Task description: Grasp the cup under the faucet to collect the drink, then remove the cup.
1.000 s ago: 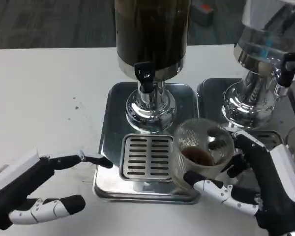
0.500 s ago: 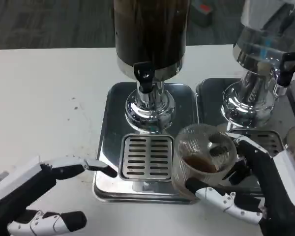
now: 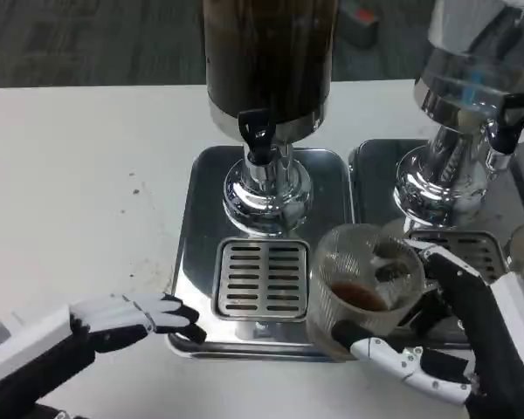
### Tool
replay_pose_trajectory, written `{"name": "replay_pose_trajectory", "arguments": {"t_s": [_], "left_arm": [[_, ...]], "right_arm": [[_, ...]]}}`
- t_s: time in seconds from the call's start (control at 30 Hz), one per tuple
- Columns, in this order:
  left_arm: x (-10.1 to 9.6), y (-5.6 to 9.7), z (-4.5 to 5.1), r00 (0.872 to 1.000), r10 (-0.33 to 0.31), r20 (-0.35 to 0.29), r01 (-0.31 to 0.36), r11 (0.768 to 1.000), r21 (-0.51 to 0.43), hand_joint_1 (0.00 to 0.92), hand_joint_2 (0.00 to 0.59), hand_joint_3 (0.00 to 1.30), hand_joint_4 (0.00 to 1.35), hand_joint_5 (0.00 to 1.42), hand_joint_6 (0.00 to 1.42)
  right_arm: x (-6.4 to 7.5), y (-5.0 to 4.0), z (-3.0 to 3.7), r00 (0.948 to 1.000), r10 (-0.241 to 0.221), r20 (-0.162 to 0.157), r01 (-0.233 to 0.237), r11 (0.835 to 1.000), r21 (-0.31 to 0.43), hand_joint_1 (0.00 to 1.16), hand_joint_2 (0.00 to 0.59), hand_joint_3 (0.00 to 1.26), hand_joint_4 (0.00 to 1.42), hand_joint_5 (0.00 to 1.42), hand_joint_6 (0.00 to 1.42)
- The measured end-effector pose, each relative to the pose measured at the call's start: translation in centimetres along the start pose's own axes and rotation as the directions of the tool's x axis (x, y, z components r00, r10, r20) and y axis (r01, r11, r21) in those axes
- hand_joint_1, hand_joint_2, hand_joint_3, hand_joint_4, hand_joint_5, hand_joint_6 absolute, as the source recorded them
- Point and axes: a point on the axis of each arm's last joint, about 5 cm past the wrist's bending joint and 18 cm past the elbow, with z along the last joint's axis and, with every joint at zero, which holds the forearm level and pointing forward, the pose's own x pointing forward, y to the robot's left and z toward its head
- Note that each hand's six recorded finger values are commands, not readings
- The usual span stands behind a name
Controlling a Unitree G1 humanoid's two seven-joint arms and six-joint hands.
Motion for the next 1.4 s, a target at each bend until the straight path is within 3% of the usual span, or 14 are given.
{"name": "replay_pose_trajectory", "arguments": {"t_s": [0.17, 0.67, 0.97, 1.4], "left_arm": [[-0.4, 0.2, 0.29, 0.999, 0.035, 0.009, -0.036, 0.998, 0.044, 0.000, 0.102, 0.19, 0.01, 0.01, 0.12], [-1.0, 0.2, 0.72, 0.998, 0.056, 0.037, -0.060, 0.994, 0.091, 0.000, 0.099, 0.17, 0.00, 0.00, 0.09], [-1.1, 0.6, 0.81, 0.999, 0.017, 0.047, -0.023, 0.992, 0.122, 0.000, 0.098, 0.17, 0.00, 0.00, 0.09], [-1.0, 0.9, 0.77, 0.998, 0.020, 0.056, -0.028, 0.990, 0.136, 0.000, 0.097, 0.17, 0.00, 0.00, 0.09]], "right_arm": [[0.0, -0.02, 0.00, 1.0000, 0.001, -0.001, -0.001, 1.000, 0.000, 0.76, 0.244, 0.50, 0.55, 0.68, 0.73], [-0.1, -0.22, -0.03, 1.0000, 0.008, -0.003, -0.008, 1.000, -0.004, 0.76, 0.236, 0.50, 0.57, 0.69, 0.74], [-0.1, -0.32, -0.09, 0.9999, 0.009, -0.006, -0.009, 1.000, -0.006, 0.76, 0.235, 0.50, 0.57, 0.70, 0.74], [0.0, -0.35, -0.08, 0.9999, 0.009, -0.006, -0.009, 1.000, -0.006, 0.78, 0.230, 0.50, 0.57, 0.71, 0.76]]}}
